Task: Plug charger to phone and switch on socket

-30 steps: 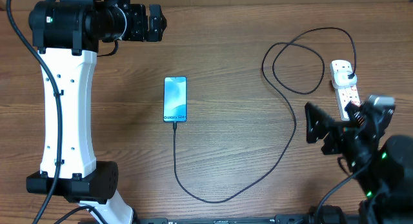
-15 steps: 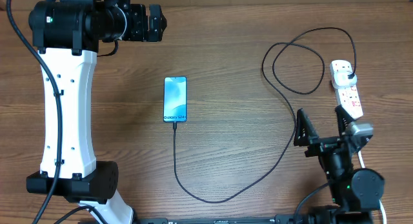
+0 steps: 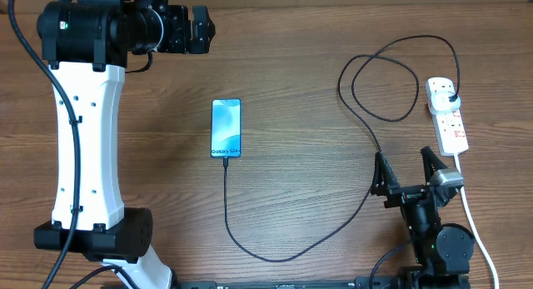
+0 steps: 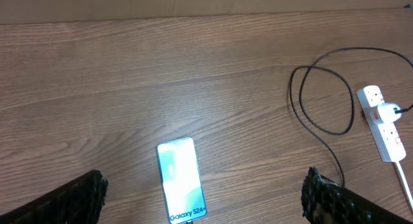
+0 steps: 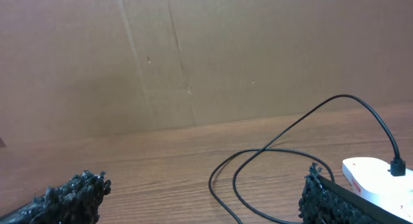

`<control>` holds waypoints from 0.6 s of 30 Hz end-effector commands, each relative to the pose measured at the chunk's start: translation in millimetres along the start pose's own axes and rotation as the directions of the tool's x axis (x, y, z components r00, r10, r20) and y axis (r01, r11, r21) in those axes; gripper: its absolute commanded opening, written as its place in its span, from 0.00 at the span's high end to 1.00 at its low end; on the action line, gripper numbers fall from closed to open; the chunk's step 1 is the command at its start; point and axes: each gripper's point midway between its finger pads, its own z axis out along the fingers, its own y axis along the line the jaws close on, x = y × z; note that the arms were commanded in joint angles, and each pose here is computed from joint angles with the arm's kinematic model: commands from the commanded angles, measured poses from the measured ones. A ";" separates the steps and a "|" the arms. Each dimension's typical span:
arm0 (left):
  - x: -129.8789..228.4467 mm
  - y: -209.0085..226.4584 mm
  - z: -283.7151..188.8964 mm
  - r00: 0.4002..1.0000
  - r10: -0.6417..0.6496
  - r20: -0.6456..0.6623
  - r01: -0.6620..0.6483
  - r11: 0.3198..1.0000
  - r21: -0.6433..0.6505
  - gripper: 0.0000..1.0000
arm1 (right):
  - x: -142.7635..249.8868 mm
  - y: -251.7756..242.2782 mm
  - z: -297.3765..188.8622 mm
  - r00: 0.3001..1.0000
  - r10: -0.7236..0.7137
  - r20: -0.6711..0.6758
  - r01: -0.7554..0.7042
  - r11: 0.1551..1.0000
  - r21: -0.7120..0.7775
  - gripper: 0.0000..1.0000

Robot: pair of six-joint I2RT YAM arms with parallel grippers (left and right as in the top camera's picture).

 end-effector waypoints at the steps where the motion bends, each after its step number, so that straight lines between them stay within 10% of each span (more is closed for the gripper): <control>1: 1.4 -1.7 3.9 1.000 -0.013 -0.010 0.013 1.000 0.007 0.00 | 8.6 -1.6 -1.0 1.000 0.003 0.001 -0.003 1.000 0.002 0.00; 18: 1.4 -1.7 3.9 1.000 -0.013 -0.010 0.013 1.000 0.007 0.00 | 28.8 -5.5 -3.5 0.996 0.028 -0.080 -0.026 0.999 0.021 0.00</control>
